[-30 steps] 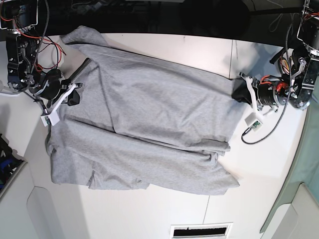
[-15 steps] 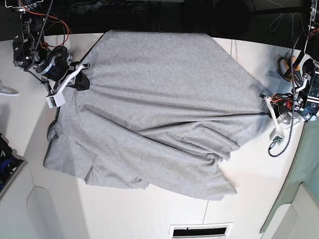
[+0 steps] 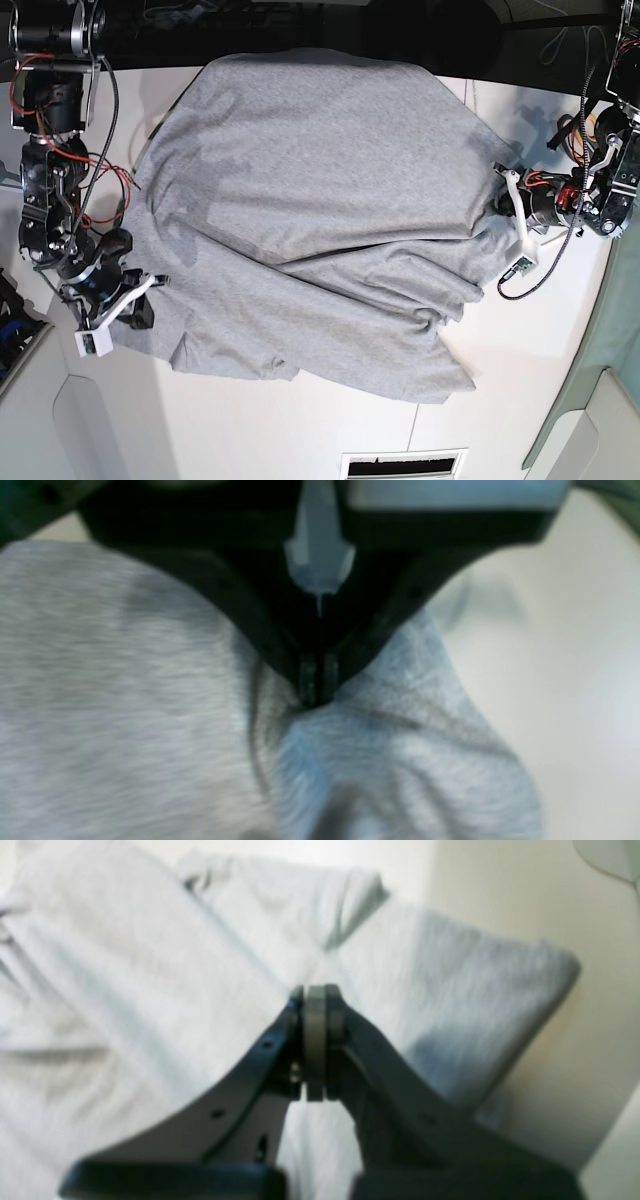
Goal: Layout the t-shirt on the table in an organized manner, then fold the t-shirt properly
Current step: 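Hold the shirt with both grippers and drag it to spread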
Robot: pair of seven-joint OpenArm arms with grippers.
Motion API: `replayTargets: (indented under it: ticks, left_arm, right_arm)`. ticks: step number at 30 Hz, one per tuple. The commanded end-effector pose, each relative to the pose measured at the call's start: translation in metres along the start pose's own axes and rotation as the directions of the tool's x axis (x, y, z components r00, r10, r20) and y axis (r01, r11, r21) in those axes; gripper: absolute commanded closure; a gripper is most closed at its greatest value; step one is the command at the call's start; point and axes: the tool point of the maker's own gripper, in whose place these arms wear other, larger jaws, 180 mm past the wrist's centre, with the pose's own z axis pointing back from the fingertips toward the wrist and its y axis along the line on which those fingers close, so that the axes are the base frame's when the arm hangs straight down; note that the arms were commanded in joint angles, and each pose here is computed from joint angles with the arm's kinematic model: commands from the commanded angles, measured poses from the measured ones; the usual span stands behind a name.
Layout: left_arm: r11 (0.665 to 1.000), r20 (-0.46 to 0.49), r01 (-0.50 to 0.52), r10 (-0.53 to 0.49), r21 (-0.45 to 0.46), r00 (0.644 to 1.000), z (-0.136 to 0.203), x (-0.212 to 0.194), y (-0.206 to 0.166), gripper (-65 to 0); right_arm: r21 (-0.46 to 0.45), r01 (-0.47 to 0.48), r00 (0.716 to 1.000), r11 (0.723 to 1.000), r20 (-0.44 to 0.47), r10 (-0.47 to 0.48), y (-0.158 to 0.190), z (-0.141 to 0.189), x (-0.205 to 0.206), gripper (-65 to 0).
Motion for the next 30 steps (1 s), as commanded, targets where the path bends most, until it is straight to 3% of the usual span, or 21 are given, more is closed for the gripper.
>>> replayTargets:
  ticks: [1,5,9,11,14,20,25,30]
  left_arm:
    - [0.999,0.025,0.028,-0.028,-0.026,0.999,0.006,0.007,-0.002,0.0]
    - [0.987,0.02,0.003,0.0,-0.162,1.0,-0.001,-0.014,-0.039,0.0]
    - [0.978,-0.035,-0.021,0.013,-0.207,0.999,-0.009,-0.045,-0.063,0.0]
    - [0.986,-0.072,-0.014,0.002,-0.164,0.997,-0.014,-0.056,-0.06,0.0]
    - [1.0,-0.104,-0.013,0.01,-0.027,0.994,-0.019,-0.062,-0.034,0.0]
    - [0.991,-0.182,-0.04,0.063,0.128,0.981,-0.022,-0.068,0.027,0.0]
    - [0.968,-0.161,-0.147,0.181,0.205,0.97,-0.019,-0.046,0.079,0.0]
    - [0.953,-0.104,-0.197,0.225,0.23,0.969,-0.017,0.0,0.102,0.0]
  right_arm:
    - [-0.026,-0.007,0.997,1.0,0.077,0.009,-0.013,-0.003,0.034,0.0]
    - [-0.063,0.004,1.0,0.998,0.01,-0.004,-0.032,-0.022,0.013,0.0]
    - [-0.083,0.005,0.995,0.997,-0.095,-0.013,-0.04,-0.029,-0.035,0.0]
    - [-0.091,-0.007,0.991,0.996,-0.135,-0.005,-0.043,-0.029,-0.055,0.0]
    - [-0.105,-0.009,0.984,0.994,-0.176,-0.009,-0.053,-0.021,-0.074,0.0]
    - [-0.109,0.034,0.977,0.994,-0.207,-0.056,-0.077,0.01,-0.108,0.0]
    - [-0.099,0.076,0.968,0.992,-0.23,-0.097,-0.074,0.033,-0.133,0.0]
    - [-0.046,0.138,0.947,0.989,-0.286,-0.145,-0.045,0.056,-0.159,0.0]
